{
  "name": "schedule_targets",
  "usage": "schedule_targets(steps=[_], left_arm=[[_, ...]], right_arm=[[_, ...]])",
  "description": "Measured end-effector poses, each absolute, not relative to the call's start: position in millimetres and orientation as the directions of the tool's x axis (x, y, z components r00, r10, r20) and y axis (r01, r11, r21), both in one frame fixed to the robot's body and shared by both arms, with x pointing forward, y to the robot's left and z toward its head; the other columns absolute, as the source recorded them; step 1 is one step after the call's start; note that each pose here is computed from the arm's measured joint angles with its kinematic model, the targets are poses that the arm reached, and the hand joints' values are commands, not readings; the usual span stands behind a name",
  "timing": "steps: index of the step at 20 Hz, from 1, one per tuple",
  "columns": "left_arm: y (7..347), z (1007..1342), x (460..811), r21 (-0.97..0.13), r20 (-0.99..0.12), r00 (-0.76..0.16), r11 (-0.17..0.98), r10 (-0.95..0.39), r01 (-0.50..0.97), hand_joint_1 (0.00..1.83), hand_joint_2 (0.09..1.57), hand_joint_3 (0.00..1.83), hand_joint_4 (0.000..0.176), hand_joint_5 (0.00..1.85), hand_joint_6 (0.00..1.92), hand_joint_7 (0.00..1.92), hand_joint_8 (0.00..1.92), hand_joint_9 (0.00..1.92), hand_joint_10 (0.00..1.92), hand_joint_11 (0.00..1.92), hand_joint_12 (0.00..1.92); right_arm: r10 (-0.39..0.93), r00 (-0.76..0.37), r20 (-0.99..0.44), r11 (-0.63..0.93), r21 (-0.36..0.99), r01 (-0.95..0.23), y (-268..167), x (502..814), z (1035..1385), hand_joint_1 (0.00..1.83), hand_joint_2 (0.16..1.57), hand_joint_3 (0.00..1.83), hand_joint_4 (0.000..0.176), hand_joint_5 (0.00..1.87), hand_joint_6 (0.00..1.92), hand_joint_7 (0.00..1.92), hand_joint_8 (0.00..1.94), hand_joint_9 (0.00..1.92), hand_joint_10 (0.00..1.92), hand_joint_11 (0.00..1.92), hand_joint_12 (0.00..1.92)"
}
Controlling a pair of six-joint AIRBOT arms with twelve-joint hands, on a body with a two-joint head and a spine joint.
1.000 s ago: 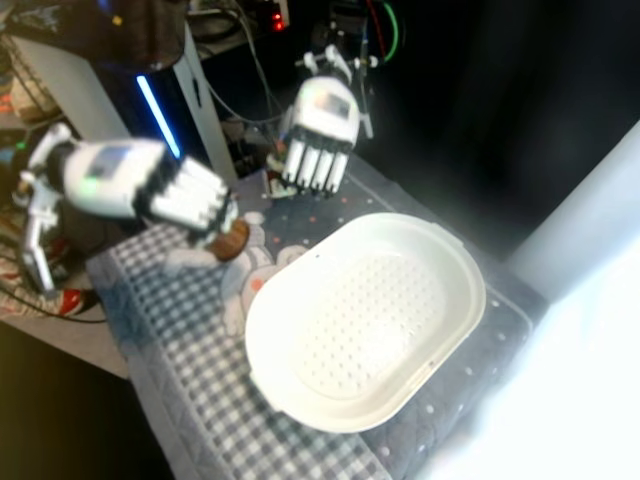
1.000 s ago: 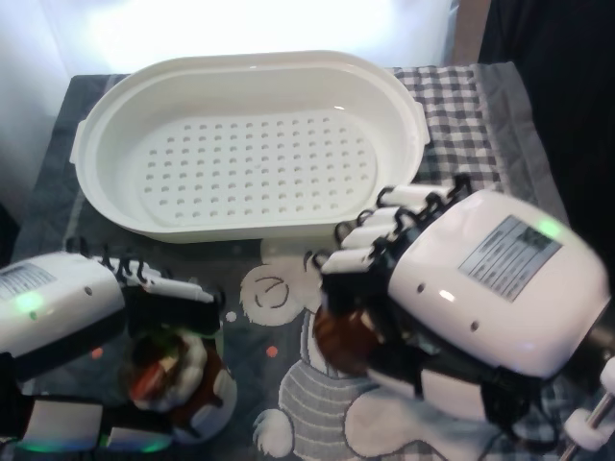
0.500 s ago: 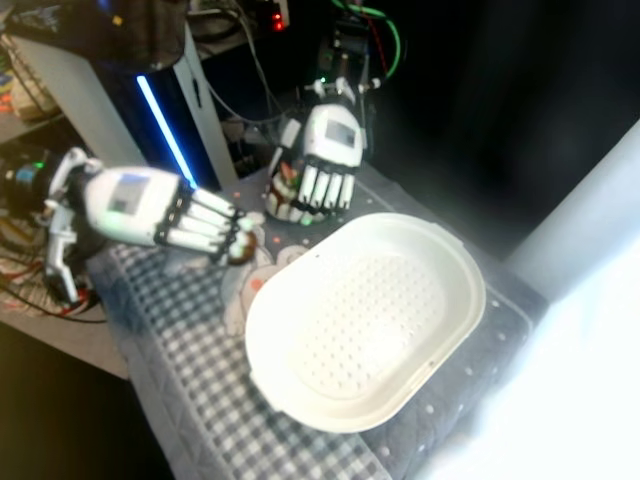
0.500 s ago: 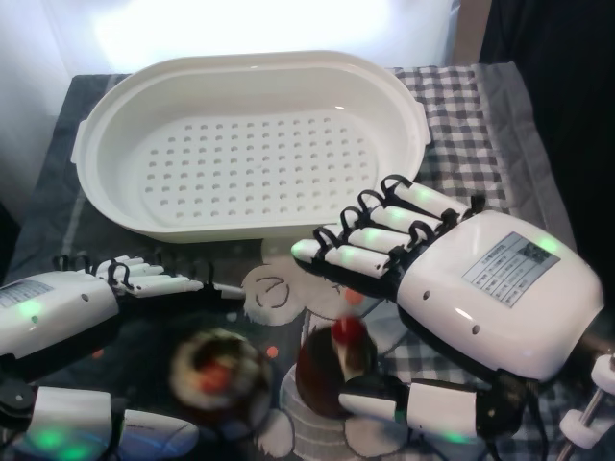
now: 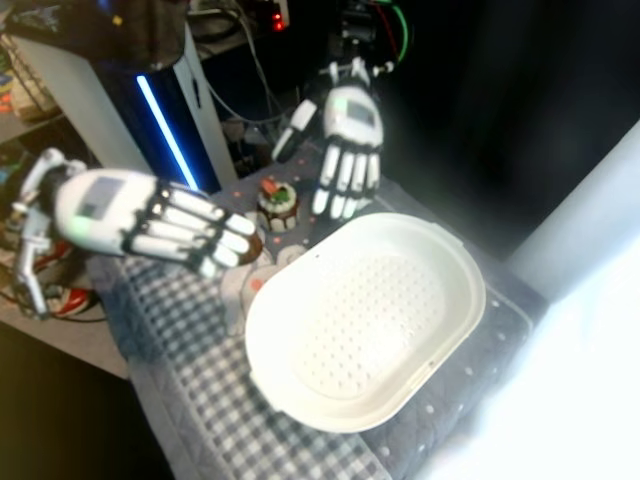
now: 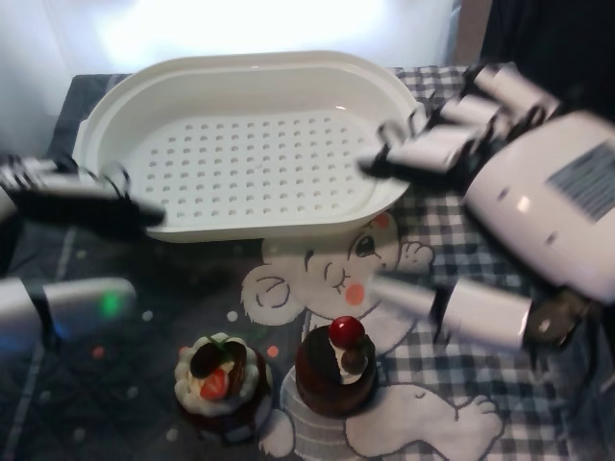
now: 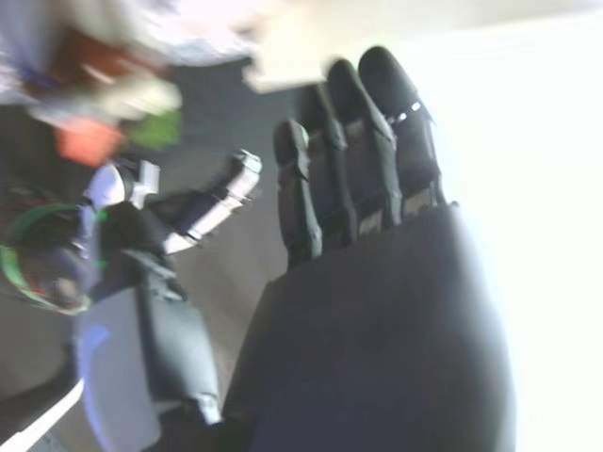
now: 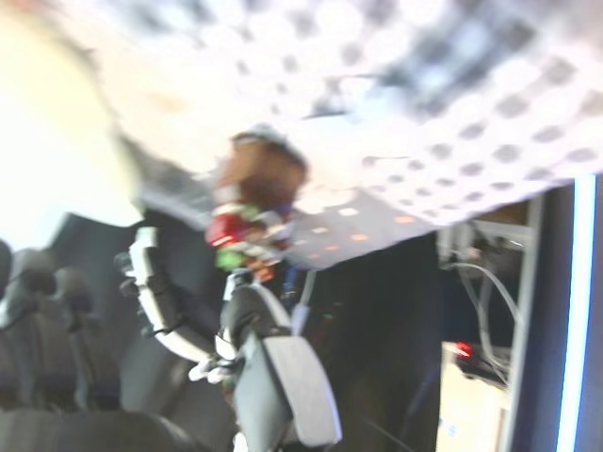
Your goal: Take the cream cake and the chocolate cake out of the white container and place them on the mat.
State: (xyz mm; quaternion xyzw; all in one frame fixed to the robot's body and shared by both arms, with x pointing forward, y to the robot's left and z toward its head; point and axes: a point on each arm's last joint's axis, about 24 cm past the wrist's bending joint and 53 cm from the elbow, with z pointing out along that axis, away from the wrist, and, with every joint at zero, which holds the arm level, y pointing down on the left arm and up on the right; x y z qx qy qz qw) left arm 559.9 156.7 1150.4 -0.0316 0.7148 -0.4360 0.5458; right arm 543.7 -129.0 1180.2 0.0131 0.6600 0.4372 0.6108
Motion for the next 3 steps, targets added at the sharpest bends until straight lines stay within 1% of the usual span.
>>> schedule_targets(steps=[1, 2, 3], left_arm=[[162.7, 1166.4, 563.4, -0.648, -0.761, -0.347, 0.612, -0.548, 0.454, 0.79, 1.33, 0.0, 0.176, 0.58, 1.56, 0.82, 0.41, 0.68, 0.76, 0.44, 1.24], [169.1, 1177.5, 567.4, -0.644, -0.76, -0.305, 0.606, -0.573, 0.466, 0.82, 1.31, 0.0, 0.176, 0.62, 1.51, 0.89, 0.38, 0.76, 0.7, 0.51, 1.22], [179.0, 1190.1, 573.0, -0.639, -0.757, -0.252, 0.603, -0.603, 0.477, 0.89, 1.27, 0.0, 0.118, 0.68, 1.43, 0.95, 0.31, 0.84, 0.63, 0.57, 1.22]], right_arm=[[0.59, -0.192, -0.784, 0.62, 0.592, -0.515, -141.3, 550.2, 1193.3, 0.72, 1.14, 0.02, 0.0, 0.39, 0.92, 0.5, 1.01, 0.41, 1.25, 0.25, 1.64], [0.618, -0.138, -0.774, 0.627, 0.591, -0.507, -153.7, 556.4, 1202.6, 0.81, 1.12, 0.01, 0.0, 0.22, 1.02, 0.36, 1.1, 0.31, 1.33, 0.23, 1.76], [0.65, -0.062, -0.757, 0.643, 0.592, -0.486, -173.8, 565.1, 1214.1, 0.85, 1.11, 0.01, 0.0, 0.1, 1.07, 0.27, 1.13, 0.23, 1.37, 0.18, 1.87]])
